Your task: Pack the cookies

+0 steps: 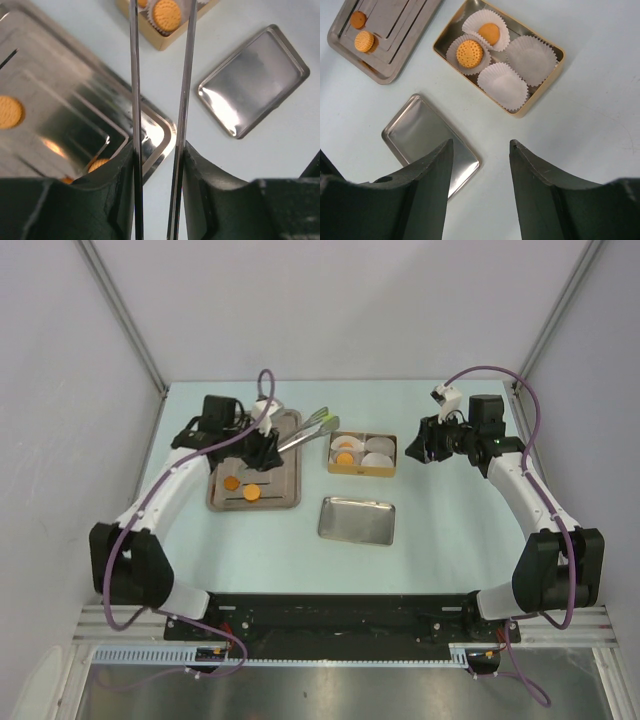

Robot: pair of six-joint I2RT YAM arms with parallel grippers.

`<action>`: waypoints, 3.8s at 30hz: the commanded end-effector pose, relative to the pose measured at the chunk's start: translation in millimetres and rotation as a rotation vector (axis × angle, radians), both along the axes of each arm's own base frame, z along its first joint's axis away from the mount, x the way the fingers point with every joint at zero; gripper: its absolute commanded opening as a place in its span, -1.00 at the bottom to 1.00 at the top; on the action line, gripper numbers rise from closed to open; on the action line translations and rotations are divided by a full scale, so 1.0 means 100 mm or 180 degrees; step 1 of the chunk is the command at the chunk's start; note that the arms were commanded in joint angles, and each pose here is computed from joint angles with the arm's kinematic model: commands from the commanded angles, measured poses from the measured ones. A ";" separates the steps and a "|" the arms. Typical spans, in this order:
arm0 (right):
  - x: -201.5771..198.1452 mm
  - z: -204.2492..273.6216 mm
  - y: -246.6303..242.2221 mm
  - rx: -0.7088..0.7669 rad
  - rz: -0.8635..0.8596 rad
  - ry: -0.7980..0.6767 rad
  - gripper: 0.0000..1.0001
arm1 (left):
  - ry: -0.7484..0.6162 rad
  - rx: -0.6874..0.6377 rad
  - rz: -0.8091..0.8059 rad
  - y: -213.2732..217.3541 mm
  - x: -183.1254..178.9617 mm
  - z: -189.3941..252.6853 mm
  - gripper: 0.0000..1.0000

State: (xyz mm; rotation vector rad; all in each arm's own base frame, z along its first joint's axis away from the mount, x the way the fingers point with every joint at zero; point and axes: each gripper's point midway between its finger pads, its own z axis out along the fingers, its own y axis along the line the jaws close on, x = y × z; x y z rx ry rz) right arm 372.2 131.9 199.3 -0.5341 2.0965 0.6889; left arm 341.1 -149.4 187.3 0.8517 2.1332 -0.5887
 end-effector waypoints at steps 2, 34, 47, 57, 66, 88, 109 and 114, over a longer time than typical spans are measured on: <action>0.09 0.14 -0.11 -0.0133 -0.0151 -0.0250 0.05 | -0.0125 0.0031 -0.0129 -0.56 0.33 0.06 -0.20; 0.14 0.15 -0.28 -0.0188 -0.0324 -0.0273 0.04 | 0.0084 0.0339 -0.0527 -1.54 0.71 -0.64 -0.18; 0.13 0.15 -0.28 -0.0178 -0.0300 -0.0263 0.04 | 0.0138 0.0390 -0.0527 -1.56 0.70 -0.78 -0.16; 0.14 0.13 -0.27 -0.0176 -0.0296 -0.0253 0.04 | 0.0158 0.0392 -0.0539 -1.56 0.68 -0.83 -0.11; 0.14 0.13 -0.27 -0.0174 -0.0287 -0.0248 0.04 | 0.0167 0.0427 -0.0539 -1.54 0.66 -0.87 -0.09; 0.13 0.10 -0.26 -0.0162 -0.0265 -0.0221 0.04 | -0.0074 0.0402 -0.0413 -1.26 0.48 -0.46 -0.08; 0.13 0.10 -0.23 -0.0142 -0.0234 -0.0212 0.04 | -0.0164 0.0571 0.0616 0.88 -0.06 -0.27 -0.06; 0.13 0.08 -0.23 -0.0149 -0.0232 -0.0194 0.04 | -0.0073 0.0678 0.0830 1.32 -0.32 -0.43 -0.05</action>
